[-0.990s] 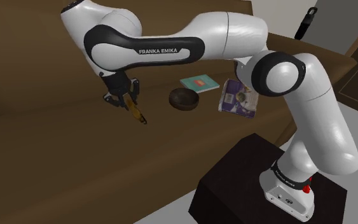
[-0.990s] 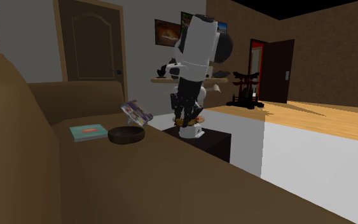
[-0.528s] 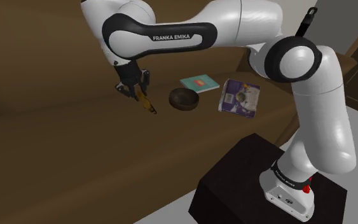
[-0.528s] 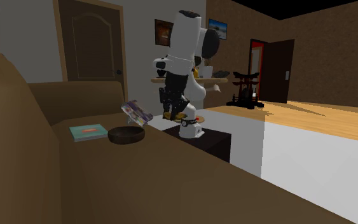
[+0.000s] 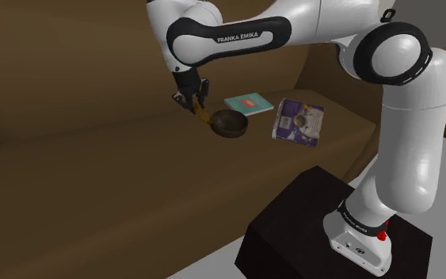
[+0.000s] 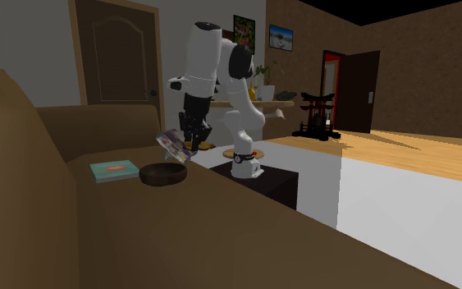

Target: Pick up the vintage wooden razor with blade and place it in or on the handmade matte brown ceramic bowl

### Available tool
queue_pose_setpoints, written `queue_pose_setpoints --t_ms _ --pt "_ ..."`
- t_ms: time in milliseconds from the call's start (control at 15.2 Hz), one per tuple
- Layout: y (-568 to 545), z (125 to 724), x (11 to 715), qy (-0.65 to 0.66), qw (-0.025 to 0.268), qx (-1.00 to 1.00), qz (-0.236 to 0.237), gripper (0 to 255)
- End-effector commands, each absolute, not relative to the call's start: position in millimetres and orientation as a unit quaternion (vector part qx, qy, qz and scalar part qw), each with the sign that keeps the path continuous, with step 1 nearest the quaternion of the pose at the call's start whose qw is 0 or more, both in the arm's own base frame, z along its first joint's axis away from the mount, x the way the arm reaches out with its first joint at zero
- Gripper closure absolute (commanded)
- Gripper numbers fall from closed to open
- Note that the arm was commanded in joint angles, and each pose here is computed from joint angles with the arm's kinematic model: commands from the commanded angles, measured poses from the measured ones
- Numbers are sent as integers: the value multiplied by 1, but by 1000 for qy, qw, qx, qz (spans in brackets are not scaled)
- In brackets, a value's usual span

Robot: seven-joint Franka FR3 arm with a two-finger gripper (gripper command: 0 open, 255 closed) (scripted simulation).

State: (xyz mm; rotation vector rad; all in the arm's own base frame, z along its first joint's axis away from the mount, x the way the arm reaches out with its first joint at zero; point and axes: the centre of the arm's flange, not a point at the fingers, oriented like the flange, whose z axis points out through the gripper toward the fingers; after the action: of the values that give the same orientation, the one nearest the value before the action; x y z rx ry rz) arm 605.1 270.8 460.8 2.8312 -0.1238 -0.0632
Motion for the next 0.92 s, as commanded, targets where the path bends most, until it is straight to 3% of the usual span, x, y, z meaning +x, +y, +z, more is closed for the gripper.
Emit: queue_pose_setpoints --t_ms 0,858 --pt "244 466 610 -43 153 987 -22 255" --pt "92 468 634 -43 153 987 -22 255"
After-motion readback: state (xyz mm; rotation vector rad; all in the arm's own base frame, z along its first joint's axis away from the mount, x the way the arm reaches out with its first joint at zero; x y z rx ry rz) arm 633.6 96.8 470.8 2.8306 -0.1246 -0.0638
